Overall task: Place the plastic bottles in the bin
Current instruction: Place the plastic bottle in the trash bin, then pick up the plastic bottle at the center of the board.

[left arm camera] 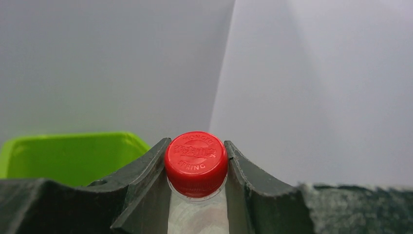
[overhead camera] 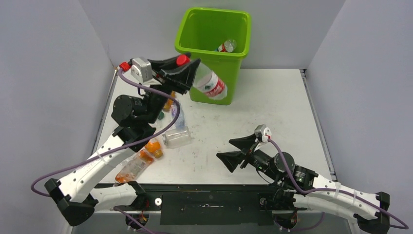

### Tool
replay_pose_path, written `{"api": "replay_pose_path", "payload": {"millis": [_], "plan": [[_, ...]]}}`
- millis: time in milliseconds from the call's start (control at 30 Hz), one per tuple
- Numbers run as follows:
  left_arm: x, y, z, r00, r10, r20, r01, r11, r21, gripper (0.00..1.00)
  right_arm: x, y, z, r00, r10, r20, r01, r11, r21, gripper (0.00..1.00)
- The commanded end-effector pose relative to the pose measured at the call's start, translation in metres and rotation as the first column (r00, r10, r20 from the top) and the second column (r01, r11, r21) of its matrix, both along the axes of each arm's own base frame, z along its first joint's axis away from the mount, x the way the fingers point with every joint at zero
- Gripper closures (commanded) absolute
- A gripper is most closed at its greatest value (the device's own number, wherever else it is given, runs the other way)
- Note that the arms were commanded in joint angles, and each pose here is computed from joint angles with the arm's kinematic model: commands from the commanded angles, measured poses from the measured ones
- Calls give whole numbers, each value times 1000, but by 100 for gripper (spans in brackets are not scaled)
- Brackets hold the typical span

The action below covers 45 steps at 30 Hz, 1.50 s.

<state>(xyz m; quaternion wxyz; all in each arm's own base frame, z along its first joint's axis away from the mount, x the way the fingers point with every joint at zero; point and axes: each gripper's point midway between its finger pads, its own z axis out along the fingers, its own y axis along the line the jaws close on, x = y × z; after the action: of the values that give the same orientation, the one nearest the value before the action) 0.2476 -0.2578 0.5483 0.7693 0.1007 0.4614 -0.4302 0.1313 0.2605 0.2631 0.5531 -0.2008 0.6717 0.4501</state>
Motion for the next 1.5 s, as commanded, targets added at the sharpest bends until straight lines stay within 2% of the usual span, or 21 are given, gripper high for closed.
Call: {"api": "replay_pose_path", "payload": {"millis": [0,133,267,400,567,633,700,733,800,867,900,1067,1233,1367,1467], "plan": [[16,37,86,944,204,258,-155,968,-200,100,11,-12,-12,994,-99,-53,101,994,40,10],[38,37,124,903,255,347,-168,951,-260,100,14,-15,-28,988,-126,-83,127,992,1,10],[73,20,136,894,258,367,-172,953,-249,100,19,-21,-32,982,-166,-86,165,986,-19,10],[120,-7,125,909,236,344,-175,964,-201,100,25,-31,-22,974,-216,-61,216,976,-10,10],[180,-46,104,928,222,298,-199,974,-107,100,29,-43,-23,965,-260,-40,257,965,-57,10],[209,-59,87,932,244,267,-228,970,-89,100,29,-48,-20,962,-271,-28,269,961,-66,10],[223,-55,81,922,296,251,-270,954,-132,99,30,-52,-19,960,-281,-18,279,957,-75,10],[230,-53,77,919,317,235,-289,946,-144,82,30,-55,-18,958,-285,-14,283,956,-78,10],[238,-50,74,920,332,207,-305,940,-154,34,29,-58,-19,957,-288,-8,287,954,-82,10],[237,-49,78,921,330,208,-300,940,-163,0,29,-60,-19,957,-289,-5,287,954,-85,10],[233,-48,82,920,332,210,-300,939,-170,4,29,-60,-19,957,-289,-4,287,954,-88,10],[195,-39,110,898,369,237,-326,923,-204,4,29,-63,-20,955,-298,-9,296,952,-83,10],[126,-25,127,873,402,274,-358,912,-199,4,34,-67,-24,934,-352,-63,349,935,-56,10],[68,0,102,885,400,238,-388,917,-97,4,38,-67,-23,919,-380,-106,382,924,-1,10],[43,28,60,913,390,118,-392,920,-7,4,36,-57,-19,935,-344,-90,347,938,16,10]]}}
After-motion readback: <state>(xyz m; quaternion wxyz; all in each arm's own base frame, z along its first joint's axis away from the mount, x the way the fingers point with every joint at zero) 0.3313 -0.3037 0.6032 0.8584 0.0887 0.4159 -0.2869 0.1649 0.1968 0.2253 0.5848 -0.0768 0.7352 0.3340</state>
